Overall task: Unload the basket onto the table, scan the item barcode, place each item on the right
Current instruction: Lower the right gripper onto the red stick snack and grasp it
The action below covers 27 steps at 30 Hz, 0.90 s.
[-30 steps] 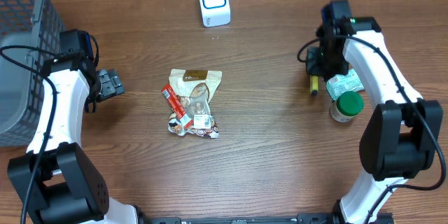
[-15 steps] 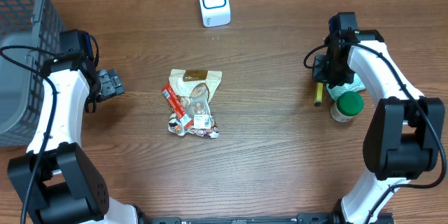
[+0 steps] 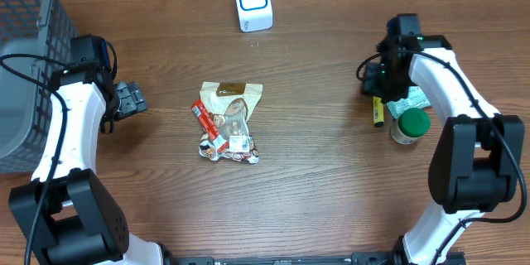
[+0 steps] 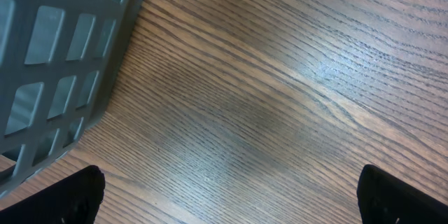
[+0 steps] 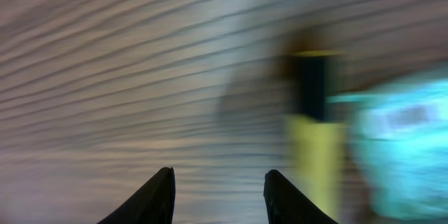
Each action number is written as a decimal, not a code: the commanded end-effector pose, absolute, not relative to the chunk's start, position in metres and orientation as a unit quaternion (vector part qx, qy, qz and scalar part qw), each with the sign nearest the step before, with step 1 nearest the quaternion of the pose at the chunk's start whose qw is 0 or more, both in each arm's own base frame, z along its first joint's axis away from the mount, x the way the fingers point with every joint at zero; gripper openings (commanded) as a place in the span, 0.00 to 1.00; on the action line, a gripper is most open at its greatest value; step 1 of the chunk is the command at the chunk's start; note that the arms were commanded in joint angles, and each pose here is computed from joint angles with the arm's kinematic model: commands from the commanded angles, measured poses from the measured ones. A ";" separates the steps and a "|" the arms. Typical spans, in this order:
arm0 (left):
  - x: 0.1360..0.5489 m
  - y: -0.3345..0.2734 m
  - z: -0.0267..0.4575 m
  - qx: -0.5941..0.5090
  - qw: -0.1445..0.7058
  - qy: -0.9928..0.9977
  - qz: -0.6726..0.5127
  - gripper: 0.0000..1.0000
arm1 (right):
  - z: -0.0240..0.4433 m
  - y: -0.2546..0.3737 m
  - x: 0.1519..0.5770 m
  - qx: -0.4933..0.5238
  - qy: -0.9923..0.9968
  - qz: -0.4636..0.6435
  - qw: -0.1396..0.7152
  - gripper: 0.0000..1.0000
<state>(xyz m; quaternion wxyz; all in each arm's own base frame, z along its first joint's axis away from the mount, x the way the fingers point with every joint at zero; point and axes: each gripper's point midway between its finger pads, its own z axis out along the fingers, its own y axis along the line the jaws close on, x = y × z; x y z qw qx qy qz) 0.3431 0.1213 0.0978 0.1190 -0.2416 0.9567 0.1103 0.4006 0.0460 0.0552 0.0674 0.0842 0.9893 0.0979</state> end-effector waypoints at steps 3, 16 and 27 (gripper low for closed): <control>0.347 0.122 0.110 -0.234 0.135 0.956 0.117 1.00 | 0.074 0.142 0.387 0.011 0.969 0.244 0.047 0.43; 0.347 0.121 0.110 -0.234 0.135 0.956 0.117 1.00 | 0.097 0.330 0.329 -0.229 0.914 0.321 0.092 0.43; 0.347 0.121 0.110 -0.234 0.135 0.956 0.117 1.00 | 0.083 0.363 0.309 -0.246 0.927 0.255 0.123 0.43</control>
